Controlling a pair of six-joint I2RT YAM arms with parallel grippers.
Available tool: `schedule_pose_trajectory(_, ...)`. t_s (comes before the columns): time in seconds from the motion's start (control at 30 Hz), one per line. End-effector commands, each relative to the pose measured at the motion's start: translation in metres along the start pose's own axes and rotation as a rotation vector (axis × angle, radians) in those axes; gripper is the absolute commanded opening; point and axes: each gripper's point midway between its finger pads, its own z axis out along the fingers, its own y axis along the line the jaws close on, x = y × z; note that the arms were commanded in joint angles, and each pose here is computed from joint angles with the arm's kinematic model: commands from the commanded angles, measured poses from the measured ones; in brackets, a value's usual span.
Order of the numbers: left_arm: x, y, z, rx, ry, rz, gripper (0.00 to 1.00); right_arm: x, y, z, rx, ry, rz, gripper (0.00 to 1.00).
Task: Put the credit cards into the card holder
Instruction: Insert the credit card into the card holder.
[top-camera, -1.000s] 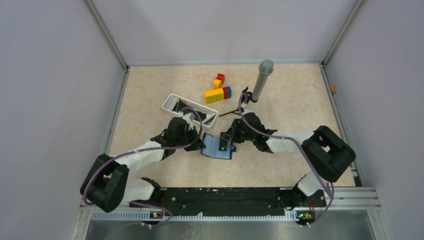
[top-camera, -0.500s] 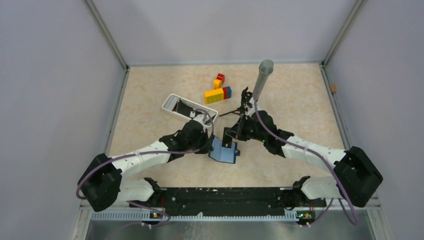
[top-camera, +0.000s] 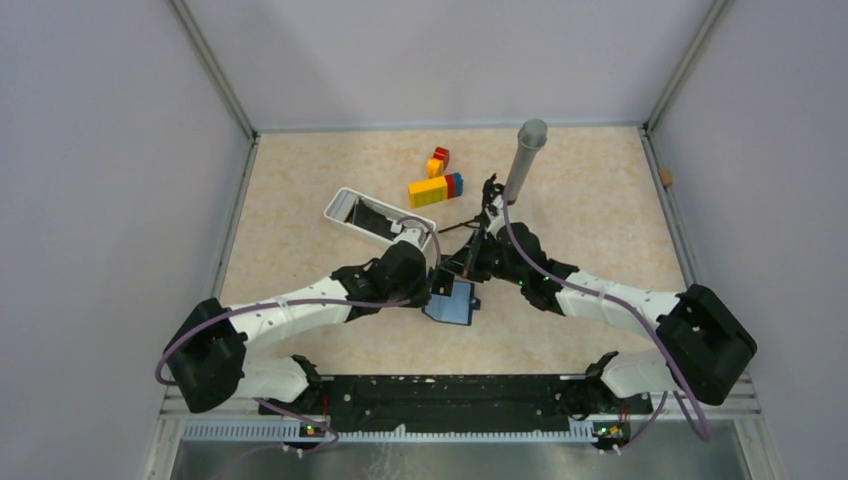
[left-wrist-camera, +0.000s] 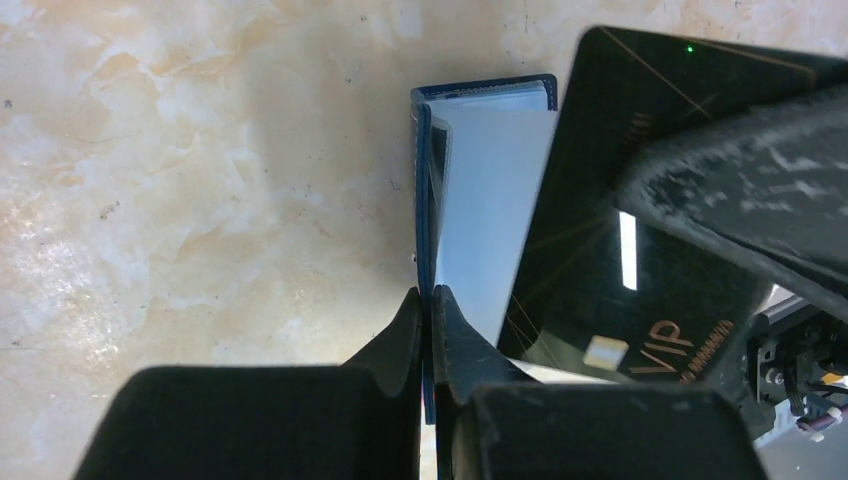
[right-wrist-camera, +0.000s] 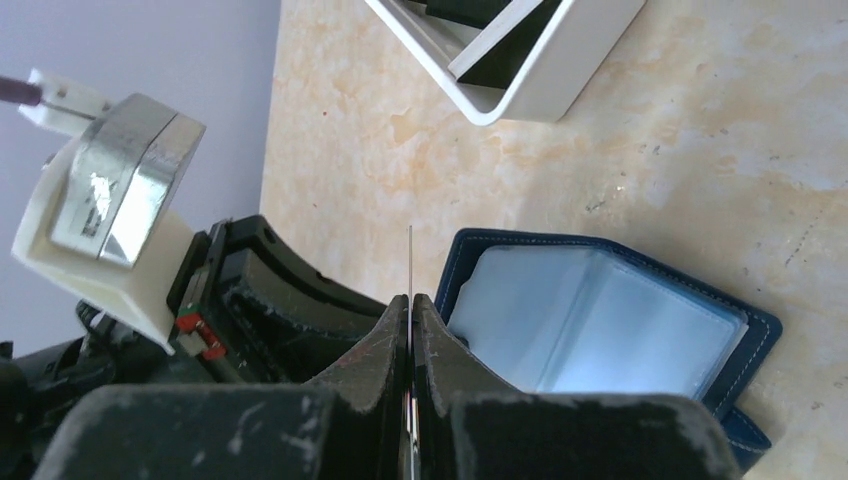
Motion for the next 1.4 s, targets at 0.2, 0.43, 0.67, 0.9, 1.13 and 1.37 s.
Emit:
schedule_pose_trajectory(0.2, -0.010, -0.005, -0.001, -0.011, -0.047, -0.017, 0.00, 0.002, -0.034, 0.016, 0.137, -0.032, 0.022, 0.00)
schedule_pose_trajectory(0.43, 0.005, 0.016, 0.012, -0.010, 0.000, -0.053, 0.00, 0.036, -0.049, 0.018, 0.085, 0.061, 0.048, 0.00)
schedule_pose_trajectory(0.67, 0.020, 0.030, 0.021, 0.106, 0.095, -0.067, 0.00, 0.050, -0.075, 0.021, 0.073, 0.111, 0.103, 0.00)
schedule_pose_trajectory(0.9, 0.025, 0.034, 0.023, 0.201, 0.125, -0.052, 0.00, 0.056, -0.103, 0.016, 0.082, 0.139, 0.164, 0.00)
schedule_pose_trajectory(1.13, 0.033, 0.041, 0.030, 0.210, 0.161, -0.077, 0.00, 0.060, -0.096, 0.021, -0.015, 0.146, 0.240, 0.00)
schedule_pose_trajectory(1.37, 0.036, 0.047, 0.037, 0.183, 0.181, -0.112, 0.00, 0.059, -0.095, 0.021, -0.032, 0.134, 0.240, 0.00)
